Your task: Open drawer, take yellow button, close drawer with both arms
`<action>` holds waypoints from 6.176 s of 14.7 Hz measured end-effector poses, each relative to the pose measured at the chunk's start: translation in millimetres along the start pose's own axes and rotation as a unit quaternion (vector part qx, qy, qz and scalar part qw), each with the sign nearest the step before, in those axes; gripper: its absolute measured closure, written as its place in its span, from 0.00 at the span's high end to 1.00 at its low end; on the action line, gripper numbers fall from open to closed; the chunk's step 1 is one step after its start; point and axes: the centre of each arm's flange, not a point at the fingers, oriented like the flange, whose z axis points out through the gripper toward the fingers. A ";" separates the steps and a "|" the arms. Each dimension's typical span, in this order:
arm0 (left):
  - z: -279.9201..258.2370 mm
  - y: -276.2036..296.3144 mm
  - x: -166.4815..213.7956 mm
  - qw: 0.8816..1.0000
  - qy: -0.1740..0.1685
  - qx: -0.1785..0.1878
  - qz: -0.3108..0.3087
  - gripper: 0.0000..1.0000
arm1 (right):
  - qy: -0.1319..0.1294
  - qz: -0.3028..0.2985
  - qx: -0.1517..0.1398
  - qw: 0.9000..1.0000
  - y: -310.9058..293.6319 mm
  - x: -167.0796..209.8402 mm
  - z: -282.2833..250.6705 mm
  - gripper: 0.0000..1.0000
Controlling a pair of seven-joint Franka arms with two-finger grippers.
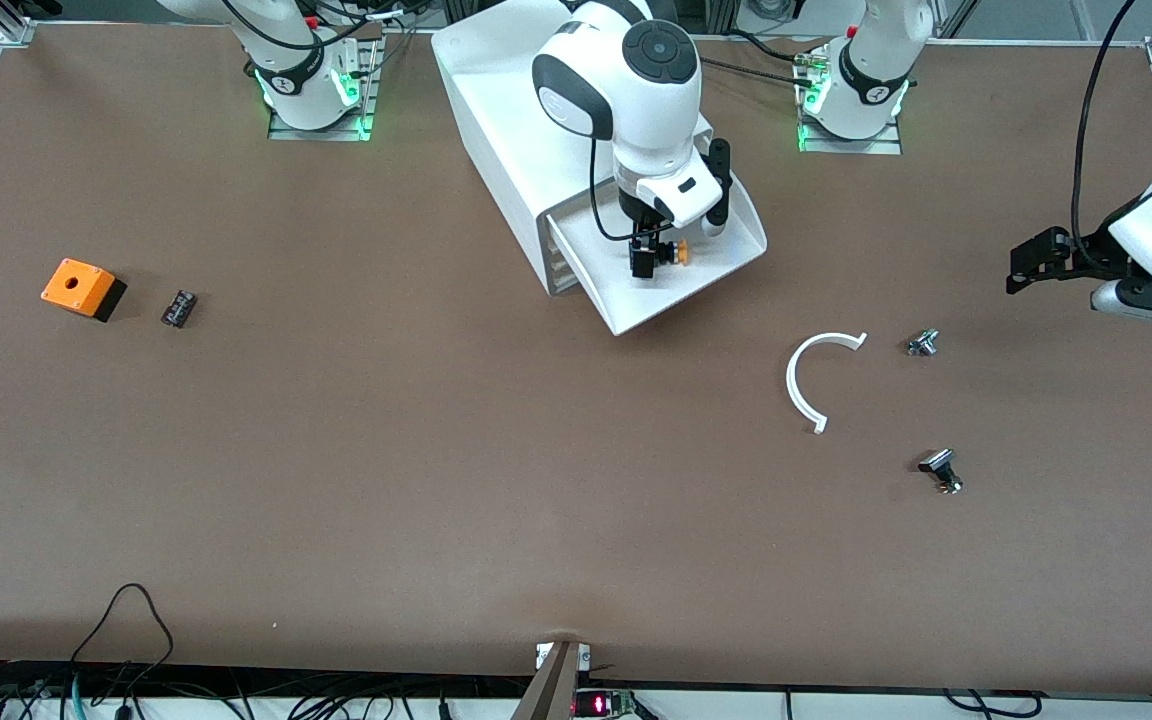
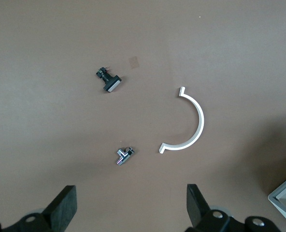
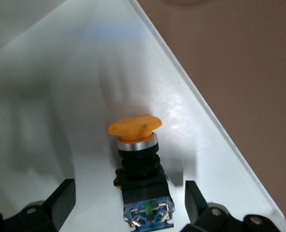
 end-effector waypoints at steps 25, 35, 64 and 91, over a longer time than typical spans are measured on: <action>96.7 169.9 60.3 0.992 0.021 -0.024 -0.126 1.00 | -0.050 0.251 -0.110 0.960 169.0 -188.8 -101.3 0.42; 203.0 286.1 39.7 0.962 0.008 -0.043 -0.271 1.00 | -0.104 0.563 -0.055 0.818 226.2 -449.5 43.9 0.42; 224.4 457.1 -93.6 0.950 -0.017 -0.055 -0.307 1.00 | -0.049 0.691 -0.027 0.721 241.2 -514.1 31.7 1.00; -14.6 68.0 17.2 0.999 0.014 0.031 -0.004 1.00 | -0.068 0.743 0.014 0.666 259.6 -563.7 -211.0 1.00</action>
